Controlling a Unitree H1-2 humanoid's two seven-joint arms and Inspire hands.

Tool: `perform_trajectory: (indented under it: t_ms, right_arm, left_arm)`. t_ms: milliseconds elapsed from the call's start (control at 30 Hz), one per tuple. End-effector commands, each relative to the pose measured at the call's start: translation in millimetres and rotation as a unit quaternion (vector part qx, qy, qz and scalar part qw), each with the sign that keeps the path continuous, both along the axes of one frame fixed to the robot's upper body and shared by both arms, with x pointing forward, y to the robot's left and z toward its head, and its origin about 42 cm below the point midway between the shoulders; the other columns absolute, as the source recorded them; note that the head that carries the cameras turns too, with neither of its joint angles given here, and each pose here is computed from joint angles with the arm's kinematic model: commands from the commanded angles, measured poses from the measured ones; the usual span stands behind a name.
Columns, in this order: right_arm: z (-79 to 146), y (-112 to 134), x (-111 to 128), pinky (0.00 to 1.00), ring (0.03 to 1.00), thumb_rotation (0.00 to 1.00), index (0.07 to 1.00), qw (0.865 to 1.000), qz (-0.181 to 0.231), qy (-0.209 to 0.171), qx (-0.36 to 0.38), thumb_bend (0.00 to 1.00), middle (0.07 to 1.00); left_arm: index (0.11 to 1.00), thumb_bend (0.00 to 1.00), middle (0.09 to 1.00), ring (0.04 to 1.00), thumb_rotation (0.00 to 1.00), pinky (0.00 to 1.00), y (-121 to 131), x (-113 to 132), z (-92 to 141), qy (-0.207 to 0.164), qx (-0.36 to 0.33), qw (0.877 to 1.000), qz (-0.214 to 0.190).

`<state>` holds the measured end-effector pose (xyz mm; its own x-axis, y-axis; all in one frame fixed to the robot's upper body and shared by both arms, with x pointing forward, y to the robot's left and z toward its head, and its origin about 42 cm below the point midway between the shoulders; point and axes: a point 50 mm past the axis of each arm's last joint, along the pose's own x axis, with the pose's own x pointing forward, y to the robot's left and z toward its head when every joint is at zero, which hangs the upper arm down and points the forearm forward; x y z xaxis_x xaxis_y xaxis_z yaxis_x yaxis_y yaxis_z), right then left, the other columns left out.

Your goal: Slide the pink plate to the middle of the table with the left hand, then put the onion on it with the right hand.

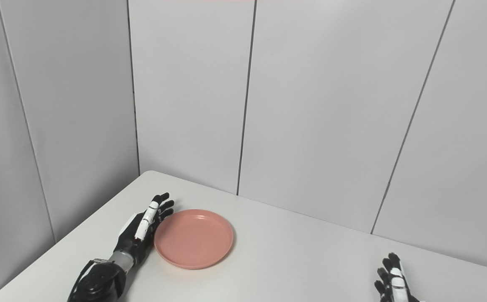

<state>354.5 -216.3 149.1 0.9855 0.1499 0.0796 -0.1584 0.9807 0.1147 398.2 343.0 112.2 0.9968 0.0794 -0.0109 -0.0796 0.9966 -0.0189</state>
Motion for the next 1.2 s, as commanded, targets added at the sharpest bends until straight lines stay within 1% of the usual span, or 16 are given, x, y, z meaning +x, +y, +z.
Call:
perform_trajectory:
  t_ms: [0,133,333,633,733,1000,1167]
  right_arm:
    - [25.1,4.0,13.2,1.00,1.000,1.00,1.000,0.998,0.005,-0.067,0.003,0.36,1.000]
    - [22.5,6.0,15.0,1.00,1.000,1.00,1.000,0.998,0.005,-0.066,0.008,0.39,1.000]
    - [25.0,6.2,13.4,1.00,1.000,1.00,1.000,0.998,0.004,-0.069,-0.002,0.41,1.000]
    - [26.5,7.9,13.8,1.00,1.000,0.99,1.000,0.998,-0.002,-0.068,-0.001,0.41,1.000]
    - [26.4,9.3,14.0,1.00,1.000,0.98,1.000,0.998,-0.005,-0.067,0.003,0.41,1.000]
    - [26.5,16.2,14.9,1.00,1.000,0.98,1.000,0.998,-0.006,-0.068,-0.005,0.43,1.000]
    - [26.8,20.3,15.9,1.00,1.000,0.98,1.000,0.998,-0.008,-0.066,-0.006,0.44,1.000]
  left_arm:
    - [0.942,0.59,0.946,0.950,1.00,0.94,-12.0,17.1,21.2,-0.033,0.002,0.999,-0.024]
    - [0.948,0.59,0.951,0.956,1.00,0.95,-14.3,18.4,20.2,-0.033,-0.005,0.999,-0.035]
    - [0.950,0.59,0.956,0.961,1.00,0.96,-21.5,20.8,18.2,-0.032,-0.023,0.998,-0.046]
    - [0.938,0.61,0.945,0.952,1.00,0.94,-32.6,27.0,14.7,-0.031,-0.021,0.998,-0.056]
    - [0.937,0.59,0.943,0.946,1.00,0.94,-36.8,27.7,15.3,-0.032,-0.018,0.998,-0.060]
    - [0.955,0.58,0.958,0.962,1.00,0.96,-39.6,28.1,11.9,-0.027,-0.024,0.996,-0.083]
    - [0.948,0.59,0.954,0.957,1.00,0.95,-40.4,29.8,9.5,-0.025,-0.022,0.996,-0.087]
